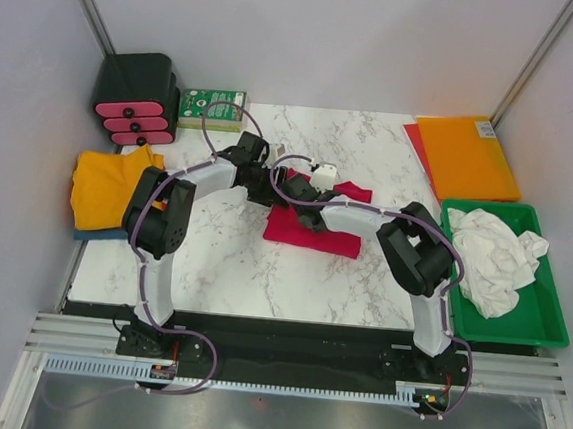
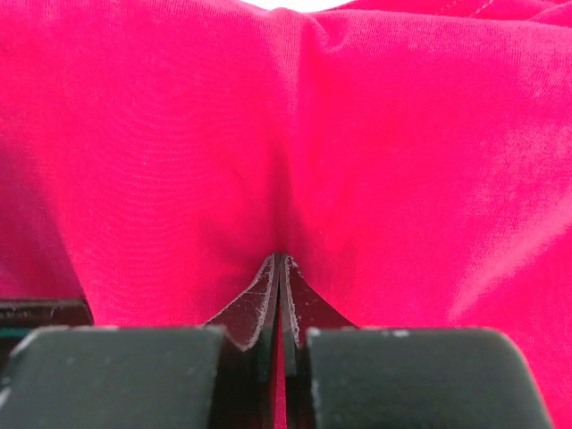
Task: Fold and stack the t-shirts
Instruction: Fold the tshirt
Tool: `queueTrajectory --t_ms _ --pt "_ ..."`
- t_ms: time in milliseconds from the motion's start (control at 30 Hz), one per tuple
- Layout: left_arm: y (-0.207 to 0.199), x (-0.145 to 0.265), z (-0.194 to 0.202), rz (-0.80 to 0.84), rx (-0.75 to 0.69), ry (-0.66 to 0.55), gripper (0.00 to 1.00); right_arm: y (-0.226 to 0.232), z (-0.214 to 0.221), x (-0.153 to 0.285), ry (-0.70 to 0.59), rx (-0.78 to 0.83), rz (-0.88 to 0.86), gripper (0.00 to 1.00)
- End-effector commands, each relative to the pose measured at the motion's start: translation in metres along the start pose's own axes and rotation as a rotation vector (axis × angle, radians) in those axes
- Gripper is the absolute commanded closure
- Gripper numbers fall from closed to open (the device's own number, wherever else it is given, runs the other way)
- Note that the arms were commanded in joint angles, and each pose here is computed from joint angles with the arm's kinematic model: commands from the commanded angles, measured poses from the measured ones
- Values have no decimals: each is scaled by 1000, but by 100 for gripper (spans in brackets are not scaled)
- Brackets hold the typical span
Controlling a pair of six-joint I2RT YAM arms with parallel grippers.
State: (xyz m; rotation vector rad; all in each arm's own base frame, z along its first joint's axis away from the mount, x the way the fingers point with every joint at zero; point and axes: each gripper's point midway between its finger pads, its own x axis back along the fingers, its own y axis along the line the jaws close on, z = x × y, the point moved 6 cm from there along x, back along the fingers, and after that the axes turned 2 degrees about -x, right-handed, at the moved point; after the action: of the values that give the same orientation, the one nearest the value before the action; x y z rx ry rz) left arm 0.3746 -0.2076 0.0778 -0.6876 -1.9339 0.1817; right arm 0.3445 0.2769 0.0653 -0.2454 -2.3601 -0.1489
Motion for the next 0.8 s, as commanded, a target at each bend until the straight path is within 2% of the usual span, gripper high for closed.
queueTrajectory --t_ms 0,100,467,500,600,667,767 --pt "15 -17 33 -54 49 134 40 -10 21 -2 71 2 9 94" --pt "19 -19 43 -64 38 172 44 -10 21 0 69 -4 7 94" --pt "22 -22 58 -77 35 233 46 -9 23 0 76 -13 0 93" --pt "23 -23 59 -77 38 239 54 -9 23 0 74 -14 0 93" --pt "23 -25 62 -75 36 259 68 -9 22 0 72 -14 0 92" --pt "22 -27 63 -73 28 267 71 -8 21 1 70 -16 -3 92" --pt "20 -26 63 -69 18 268 83 -7 21 1 70 -16 -6 92"
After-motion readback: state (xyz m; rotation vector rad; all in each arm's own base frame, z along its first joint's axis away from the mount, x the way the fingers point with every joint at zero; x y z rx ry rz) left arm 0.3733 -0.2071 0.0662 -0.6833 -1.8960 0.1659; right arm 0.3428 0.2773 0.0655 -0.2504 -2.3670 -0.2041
